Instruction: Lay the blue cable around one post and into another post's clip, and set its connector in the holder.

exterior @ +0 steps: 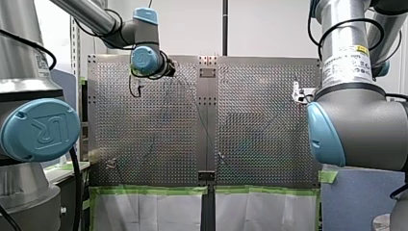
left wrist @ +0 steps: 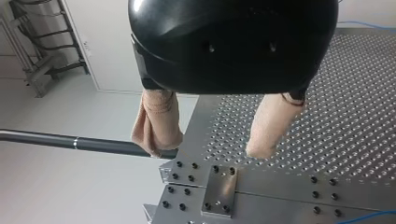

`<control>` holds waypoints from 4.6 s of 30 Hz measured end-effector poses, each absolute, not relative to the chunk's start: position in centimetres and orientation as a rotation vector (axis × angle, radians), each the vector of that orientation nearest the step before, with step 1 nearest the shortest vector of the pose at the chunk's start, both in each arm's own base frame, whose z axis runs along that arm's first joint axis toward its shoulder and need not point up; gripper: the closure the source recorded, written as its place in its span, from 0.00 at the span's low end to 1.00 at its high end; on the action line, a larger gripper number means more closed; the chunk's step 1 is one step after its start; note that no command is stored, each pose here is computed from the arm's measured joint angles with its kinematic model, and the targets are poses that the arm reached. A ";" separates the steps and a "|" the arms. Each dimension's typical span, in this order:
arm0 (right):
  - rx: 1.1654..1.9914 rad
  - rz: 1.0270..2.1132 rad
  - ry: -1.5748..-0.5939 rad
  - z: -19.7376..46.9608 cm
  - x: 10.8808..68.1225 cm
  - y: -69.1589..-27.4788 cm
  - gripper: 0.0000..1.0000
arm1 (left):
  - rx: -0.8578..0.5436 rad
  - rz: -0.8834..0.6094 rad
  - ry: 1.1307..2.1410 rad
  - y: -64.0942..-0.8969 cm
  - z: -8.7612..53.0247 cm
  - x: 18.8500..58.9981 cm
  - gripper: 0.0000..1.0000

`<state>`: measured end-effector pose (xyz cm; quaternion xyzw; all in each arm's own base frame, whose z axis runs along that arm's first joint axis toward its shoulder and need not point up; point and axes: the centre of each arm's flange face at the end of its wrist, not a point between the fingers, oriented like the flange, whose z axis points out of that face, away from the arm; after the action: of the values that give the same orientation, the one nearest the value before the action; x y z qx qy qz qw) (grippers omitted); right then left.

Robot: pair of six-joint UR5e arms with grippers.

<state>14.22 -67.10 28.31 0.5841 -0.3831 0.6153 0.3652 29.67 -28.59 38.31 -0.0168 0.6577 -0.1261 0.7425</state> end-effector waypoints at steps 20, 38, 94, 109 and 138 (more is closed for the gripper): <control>1.502 1.582 -0.985 28.3 14.2 -67.1 0.00 | -0.034 -0.291 1.415 -28.7 39.6 30.1 0.00; 1.502 1.582 -0.985 28.3 14.2 -67.1 0.00 | -0.009 -0.264 1.446 -29.0 38.2 30.7 0.00; 1.502 1.582 -0.985 28.3 14.2 -67.1 0.00 | -0.032 -0.345 1.522 -28.6 32.0 34.0 0.00; 1.502 1.582 -0.985 28.3 14.2 -67.1 0.00 | 0.086 -0.278 1.604 -28.3 32.0 34.1 0.00; 1.502 1.582 -0.985 28.3 14.2 -67.1 0.00 | 0.074 -0.213 1.633 -27.8 31.7 34.2 0.00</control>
<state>14.22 -67.10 28.31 0.5841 -0.3831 0.6153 0.3652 34.19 -27.78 31.70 0.0330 0.7272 -0.0950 0.6790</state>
